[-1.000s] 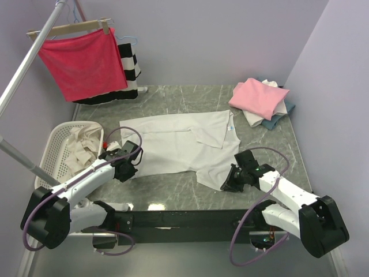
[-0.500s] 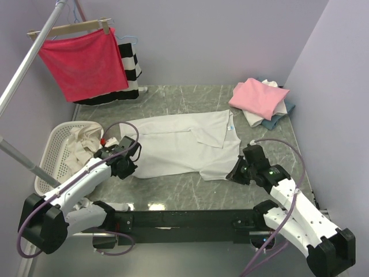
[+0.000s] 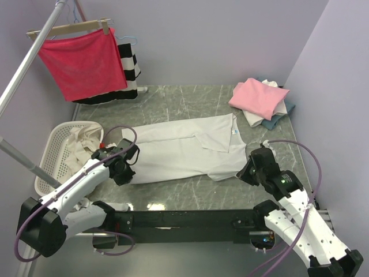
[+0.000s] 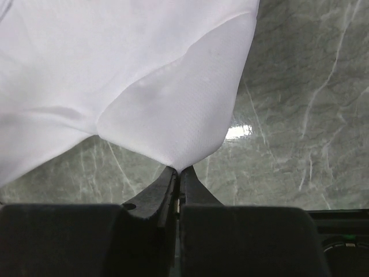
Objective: Fold and stack the t-shirts
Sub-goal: Fold the other side of the tshirt into a rectangle
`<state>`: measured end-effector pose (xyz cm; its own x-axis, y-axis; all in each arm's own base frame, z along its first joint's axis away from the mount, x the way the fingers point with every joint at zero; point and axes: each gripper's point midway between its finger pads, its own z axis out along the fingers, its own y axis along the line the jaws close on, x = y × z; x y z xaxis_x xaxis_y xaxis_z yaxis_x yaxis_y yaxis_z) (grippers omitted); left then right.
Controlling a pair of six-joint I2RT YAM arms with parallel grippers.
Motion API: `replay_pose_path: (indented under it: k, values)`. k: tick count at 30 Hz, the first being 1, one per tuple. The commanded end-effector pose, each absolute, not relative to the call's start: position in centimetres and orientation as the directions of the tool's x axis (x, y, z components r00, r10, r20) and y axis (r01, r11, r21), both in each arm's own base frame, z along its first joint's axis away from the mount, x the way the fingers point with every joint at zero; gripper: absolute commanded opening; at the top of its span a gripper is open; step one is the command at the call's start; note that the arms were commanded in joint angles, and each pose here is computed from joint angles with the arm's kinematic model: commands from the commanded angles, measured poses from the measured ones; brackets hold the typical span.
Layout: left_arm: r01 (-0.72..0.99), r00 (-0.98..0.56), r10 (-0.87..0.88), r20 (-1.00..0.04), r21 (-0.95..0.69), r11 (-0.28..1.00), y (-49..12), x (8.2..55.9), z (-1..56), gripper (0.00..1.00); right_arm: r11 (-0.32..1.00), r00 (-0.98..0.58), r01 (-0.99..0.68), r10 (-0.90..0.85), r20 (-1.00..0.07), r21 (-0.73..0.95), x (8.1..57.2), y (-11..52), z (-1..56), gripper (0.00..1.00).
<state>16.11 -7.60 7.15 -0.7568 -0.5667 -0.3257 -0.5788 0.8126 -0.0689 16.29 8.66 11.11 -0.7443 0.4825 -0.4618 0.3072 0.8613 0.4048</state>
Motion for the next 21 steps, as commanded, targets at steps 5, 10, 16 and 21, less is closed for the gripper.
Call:
replay_pose_path:
  k: [5, 10, 16, 21]
  values:
    - [-0.522, -0.787, -0.531, -0.314, -0.122, 0.844, -9.4, 17.7, 7.5, 0.07, 0.898, -0.804, 0.229, 0.393, -0.447, 0.377, 18.5, 10.3, 10.8, 0.00]
    - [-0.479, -0.815, -0.489, -0.311, -0.113, 0.871, -10.3, 19.2, 6.8, 0.07, 0.921, -0.818, 0.182, 0.336, -0.466, 0.345, 21.0, 11.1, 12.1, 0.00]
    - [-0.458, -0.816, -0.452, -0.360, -0.073, 0.886, -10.5, 21.8, 7.2, 0.08, 0.931, -0.830, 0.153, 0.303, -0.469, 0.332, 23.5, 11.6, 12.3, 0.00]
    - [-0.443, -0.822, -0.424, -0.380, -0.041, 0.895, -10.6, 23.6, 7.3, 0.09, 0.933, -0.839, 0.145, 0.293, -0.459, 0.331, 25.7, 11.1, 11.9, 0.00]
